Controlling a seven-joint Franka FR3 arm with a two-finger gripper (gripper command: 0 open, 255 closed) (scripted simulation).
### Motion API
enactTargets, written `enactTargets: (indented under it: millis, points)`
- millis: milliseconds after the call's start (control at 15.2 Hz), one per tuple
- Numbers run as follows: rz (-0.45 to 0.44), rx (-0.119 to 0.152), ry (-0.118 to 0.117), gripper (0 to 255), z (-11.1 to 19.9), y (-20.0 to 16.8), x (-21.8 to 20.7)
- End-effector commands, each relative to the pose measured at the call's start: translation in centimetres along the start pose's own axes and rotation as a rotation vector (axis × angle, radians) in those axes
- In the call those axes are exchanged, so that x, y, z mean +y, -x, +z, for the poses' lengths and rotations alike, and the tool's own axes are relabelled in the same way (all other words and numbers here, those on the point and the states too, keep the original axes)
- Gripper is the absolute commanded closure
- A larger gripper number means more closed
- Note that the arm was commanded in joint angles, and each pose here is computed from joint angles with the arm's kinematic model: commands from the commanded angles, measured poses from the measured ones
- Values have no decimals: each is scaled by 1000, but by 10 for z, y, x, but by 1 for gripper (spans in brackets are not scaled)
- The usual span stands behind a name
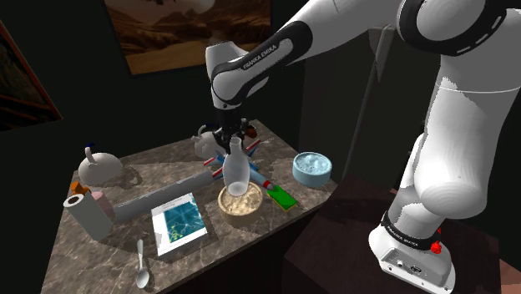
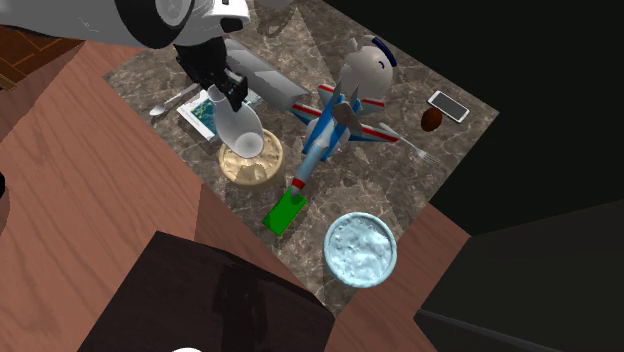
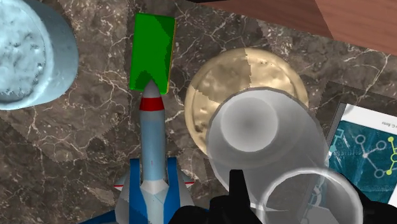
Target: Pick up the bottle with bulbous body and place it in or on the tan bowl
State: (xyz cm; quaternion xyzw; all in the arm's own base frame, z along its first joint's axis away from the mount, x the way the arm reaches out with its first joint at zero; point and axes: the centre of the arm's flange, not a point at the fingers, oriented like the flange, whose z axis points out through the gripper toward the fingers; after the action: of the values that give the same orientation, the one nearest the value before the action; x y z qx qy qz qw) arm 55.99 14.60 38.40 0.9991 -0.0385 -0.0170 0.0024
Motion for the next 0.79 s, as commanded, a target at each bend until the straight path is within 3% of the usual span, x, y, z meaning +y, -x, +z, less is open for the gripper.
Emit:
enactTargets:
  millis: [0,132,660,726]
  points:
    - [0,1,0,255,11,0,0]
    - [0,1,0,255,23,-1,0]
    - [0,1,0,255,23,-1,0]
    - [0,1,0,0,23,-1,0]
